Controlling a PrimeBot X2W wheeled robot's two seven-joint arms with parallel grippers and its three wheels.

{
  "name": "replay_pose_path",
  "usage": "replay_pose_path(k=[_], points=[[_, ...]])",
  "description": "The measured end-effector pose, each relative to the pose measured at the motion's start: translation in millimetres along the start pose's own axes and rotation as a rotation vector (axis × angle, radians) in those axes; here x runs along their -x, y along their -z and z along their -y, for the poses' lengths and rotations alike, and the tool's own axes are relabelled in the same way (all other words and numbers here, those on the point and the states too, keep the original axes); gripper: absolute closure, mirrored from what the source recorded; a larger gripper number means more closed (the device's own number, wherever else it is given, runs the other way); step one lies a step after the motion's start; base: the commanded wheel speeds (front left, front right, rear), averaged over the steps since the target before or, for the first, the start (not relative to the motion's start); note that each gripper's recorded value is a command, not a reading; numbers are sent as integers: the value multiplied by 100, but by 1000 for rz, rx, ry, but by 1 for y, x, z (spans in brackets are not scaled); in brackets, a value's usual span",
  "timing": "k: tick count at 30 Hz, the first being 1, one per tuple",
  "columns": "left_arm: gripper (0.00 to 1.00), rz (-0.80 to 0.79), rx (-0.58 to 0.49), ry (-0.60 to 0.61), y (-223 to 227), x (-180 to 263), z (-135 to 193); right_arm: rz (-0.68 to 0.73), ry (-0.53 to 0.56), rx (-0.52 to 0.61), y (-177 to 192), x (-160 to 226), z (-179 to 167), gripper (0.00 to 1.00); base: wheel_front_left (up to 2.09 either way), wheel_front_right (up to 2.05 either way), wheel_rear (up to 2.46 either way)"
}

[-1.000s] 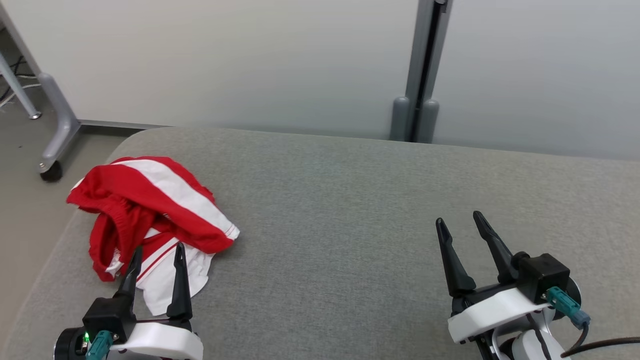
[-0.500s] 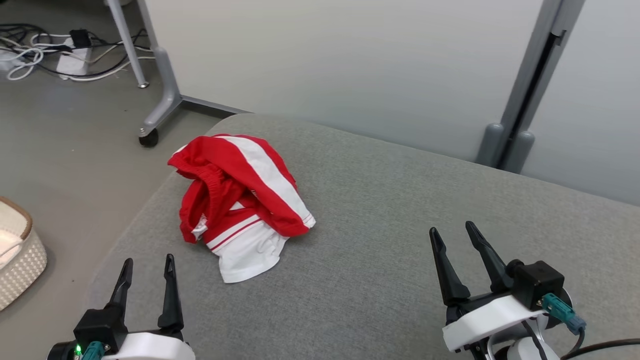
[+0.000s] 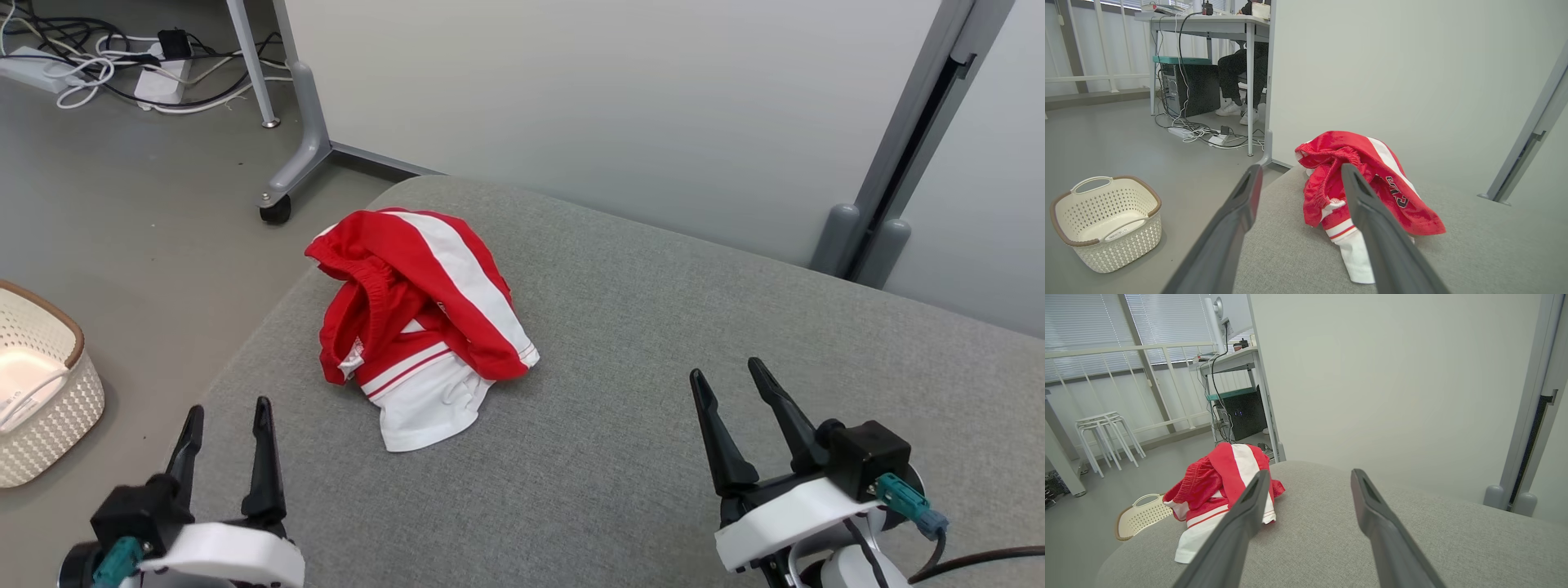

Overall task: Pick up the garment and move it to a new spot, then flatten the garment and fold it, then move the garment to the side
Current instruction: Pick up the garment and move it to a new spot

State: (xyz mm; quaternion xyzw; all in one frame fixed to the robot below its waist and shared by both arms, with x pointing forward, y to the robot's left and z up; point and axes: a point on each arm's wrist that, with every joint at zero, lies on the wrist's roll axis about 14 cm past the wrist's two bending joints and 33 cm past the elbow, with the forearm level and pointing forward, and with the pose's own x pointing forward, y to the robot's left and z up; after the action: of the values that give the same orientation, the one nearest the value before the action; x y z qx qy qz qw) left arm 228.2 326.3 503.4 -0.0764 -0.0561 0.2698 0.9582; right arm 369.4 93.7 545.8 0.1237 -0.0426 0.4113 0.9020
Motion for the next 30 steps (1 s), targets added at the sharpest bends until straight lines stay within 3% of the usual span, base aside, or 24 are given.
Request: replay_pose_path(k=[6,11,16,25,30], points=[[0,-18,19,97,-29,-35,12,1,34,0,1,3,13,0,0,0,0],[0,-202,82,170,-21,-69,26,15,79,0,-2,3,32,0,0,0,0],[0,-357,71,242,-19,-105,45,23,131,9,-2,4,56,0,0,0,0],[0,-683,77,254,27,-155,60,28,223,17,3,7,100,0,0,0,0],[0,-917,127,280,76,-153,81,27,298,21,5,19,129,0,0,0,0]])
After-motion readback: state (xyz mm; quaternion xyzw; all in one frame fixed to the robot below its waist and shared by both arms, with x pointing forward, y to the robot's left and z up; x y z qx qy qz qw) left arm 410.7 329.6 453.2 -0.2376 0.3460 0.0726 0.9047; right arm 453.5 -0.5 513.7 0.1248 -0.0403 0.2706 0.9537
